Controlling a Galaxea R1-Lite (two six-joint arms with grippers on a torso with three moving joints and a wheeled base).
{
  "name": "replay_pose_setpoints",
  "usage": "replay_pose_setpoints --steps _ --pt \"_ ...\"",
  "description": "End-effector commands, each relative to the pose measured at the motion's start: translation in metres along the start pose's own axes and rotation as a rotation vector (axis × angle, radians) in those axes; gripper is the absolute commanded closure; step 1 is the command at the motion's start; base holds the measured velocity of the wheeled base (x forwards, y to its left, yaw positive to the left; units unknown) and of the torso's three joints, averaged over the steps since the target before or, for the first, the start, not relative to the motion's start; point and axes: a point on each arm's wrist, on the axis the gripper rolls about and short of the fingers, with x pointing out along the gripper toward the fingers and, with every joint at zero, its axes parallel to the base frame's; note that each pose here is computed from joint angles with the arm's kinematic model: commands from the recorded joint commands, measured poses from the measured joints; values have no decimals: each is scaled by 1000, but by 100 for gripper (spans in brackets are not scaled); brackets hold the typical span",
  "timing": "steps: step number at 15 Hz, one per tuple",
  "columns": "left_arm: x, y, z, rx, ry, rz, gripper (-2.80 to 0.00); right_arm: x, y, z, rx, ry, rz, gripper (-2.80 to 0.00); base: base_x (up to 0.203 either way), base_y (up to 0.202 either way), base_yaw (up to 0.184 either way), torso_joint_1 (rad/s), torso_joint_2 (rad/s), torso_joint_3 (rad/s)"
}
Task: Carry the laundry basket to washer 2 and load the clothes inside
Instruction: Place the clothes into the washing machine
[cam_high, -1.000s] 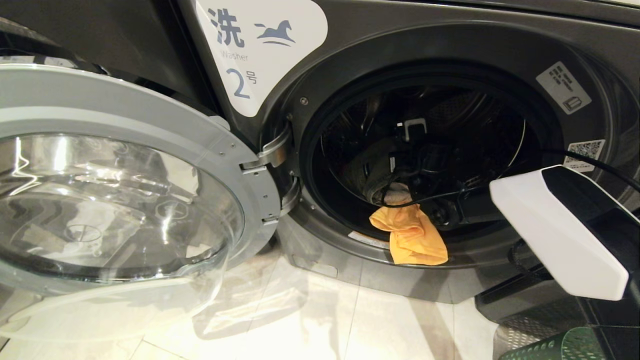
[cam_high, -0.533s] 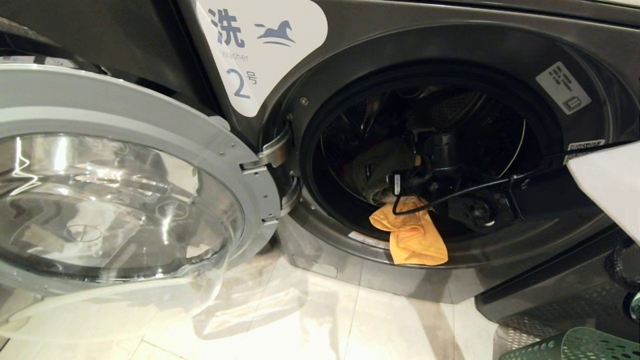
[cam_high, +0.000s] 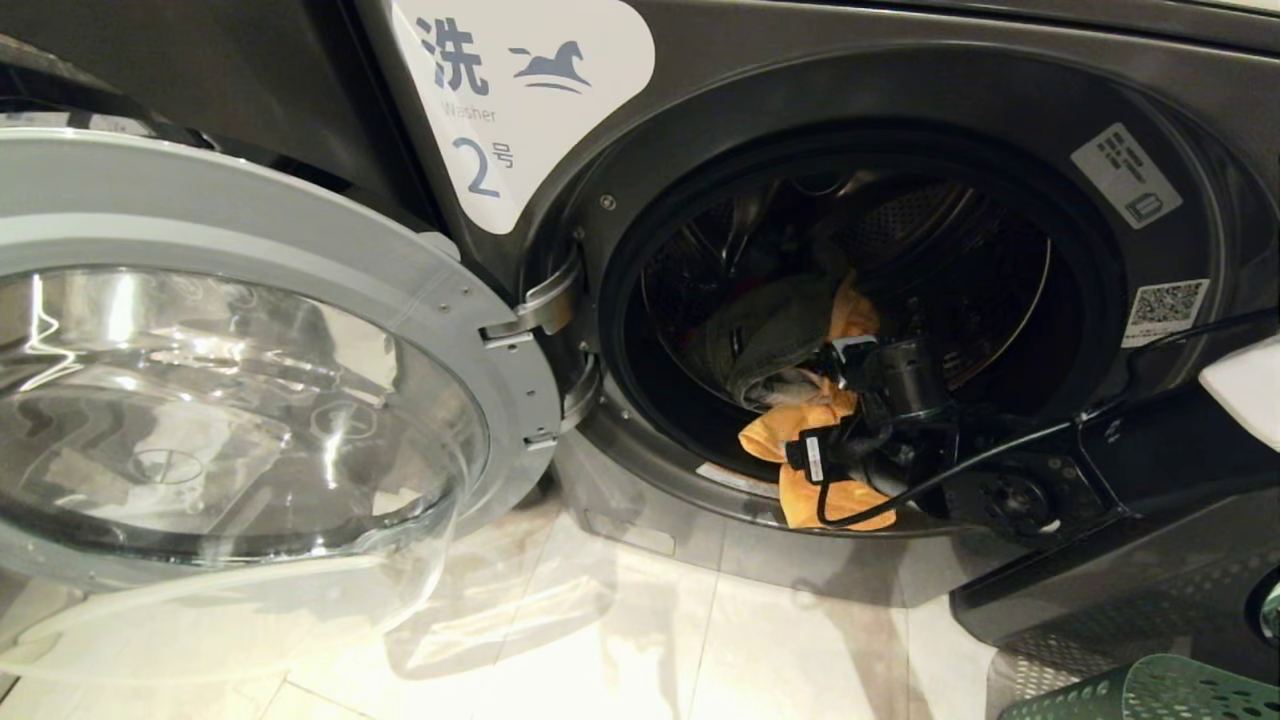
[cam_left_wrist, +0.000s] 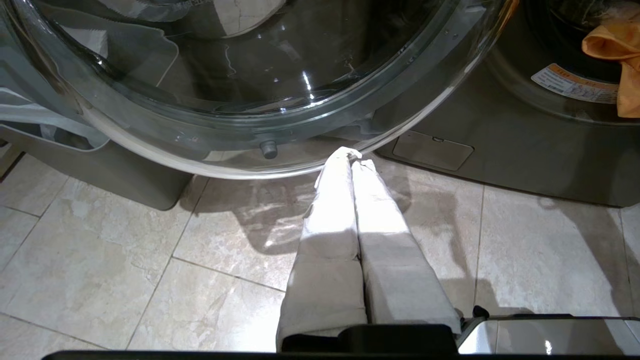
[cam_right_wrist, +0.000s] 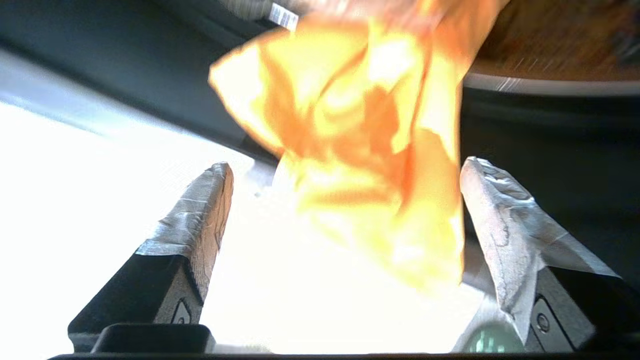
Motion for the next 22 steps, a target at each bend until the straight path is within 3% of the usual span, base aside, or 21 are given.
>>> replay_pose_setpoints --steps 1,7,12,22 --pt "0 0 0 0 0 0 0 1 0 -6 -10 36 -6 -280 0 0 0 0 0 0" --pt "0 0 0 0 1 0 0 34 8 -36 -46 138 -57 -280 0 0 0 0 0 0" --pt "0 0 0 0 1 -1 0 53 18 -48 -58 111 -139 -280 0 0 0 0 0 0" --pt "0 0 0 0 1 0 0 64 22 -57 -68 129 -150 -280 0 0 0 0 0 0"
